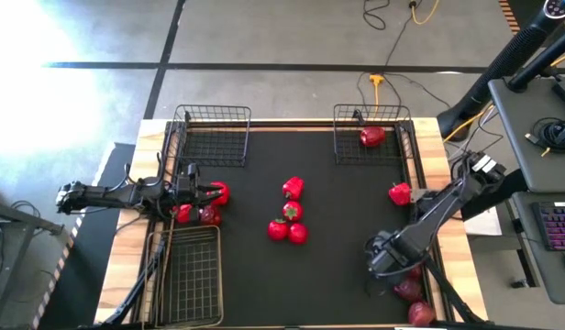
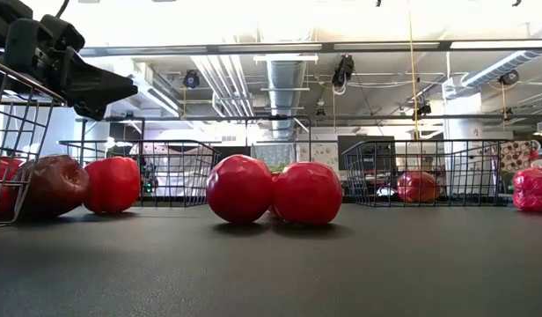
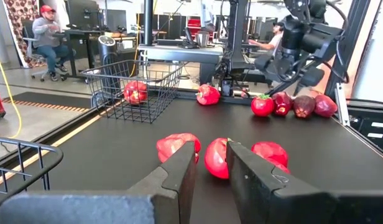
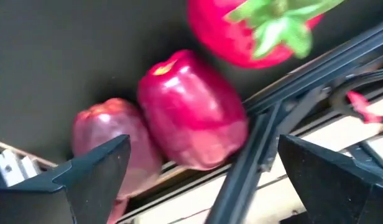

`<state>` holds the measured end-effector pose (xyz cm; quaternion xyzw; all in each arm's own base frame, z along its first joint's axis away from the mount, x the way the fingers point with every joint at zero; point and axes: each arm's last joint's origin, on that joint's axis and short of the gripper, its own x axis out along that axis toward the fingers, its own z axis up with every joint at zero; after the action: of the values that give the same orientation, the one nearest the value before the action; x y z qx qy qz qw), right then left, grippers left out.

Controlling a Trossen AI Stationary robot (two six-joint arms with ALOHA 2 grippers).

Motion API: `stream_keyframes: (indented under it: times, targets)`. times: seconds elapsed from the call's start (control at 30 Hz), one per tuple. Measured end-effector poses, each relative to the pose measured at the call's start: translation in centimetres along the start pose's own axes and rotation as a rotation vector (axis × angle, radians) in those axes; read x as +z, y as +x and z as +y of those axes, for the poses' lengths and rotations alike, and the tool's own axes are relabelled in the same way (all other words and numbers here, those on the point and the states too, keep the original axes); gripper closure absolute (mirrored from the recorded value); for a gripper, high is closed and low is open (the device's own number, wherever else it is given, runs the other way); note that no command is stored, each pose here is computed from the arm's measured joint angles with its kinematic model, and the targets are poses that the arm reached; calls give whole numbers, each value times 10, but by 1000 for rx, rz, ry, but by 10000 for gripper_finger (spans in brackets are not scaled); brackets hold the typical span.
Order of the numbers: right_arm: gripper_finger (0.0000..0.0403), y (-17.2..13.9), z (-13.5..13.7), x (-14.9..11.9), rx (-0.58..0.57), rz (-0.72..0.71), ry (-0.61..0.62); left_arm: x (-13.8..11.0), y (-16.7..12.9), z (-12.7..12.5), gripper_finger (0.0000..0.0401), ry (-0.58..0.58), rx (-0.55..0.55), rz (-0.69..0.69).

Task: Sort produce into baskets
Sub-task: Put the apple into the right black wire basket

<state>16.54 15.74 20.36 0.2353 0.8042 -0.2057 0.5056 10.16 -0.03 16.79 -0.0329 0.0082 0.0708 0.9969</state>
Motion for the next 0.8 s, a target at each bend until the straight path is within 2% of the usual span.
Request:
stream_keyframes:
  times: [0.27,0.57,0.8]
  targets:
    - [3,5,2,0,2,23,-2,0,0,0,324,0,0,0]
    - [3,27,15,8,25,36,-92,0,0,0,324,0,0,0]
    - [3,49,21,14,-67,75,-120,0,0,0,324,0,0,0]
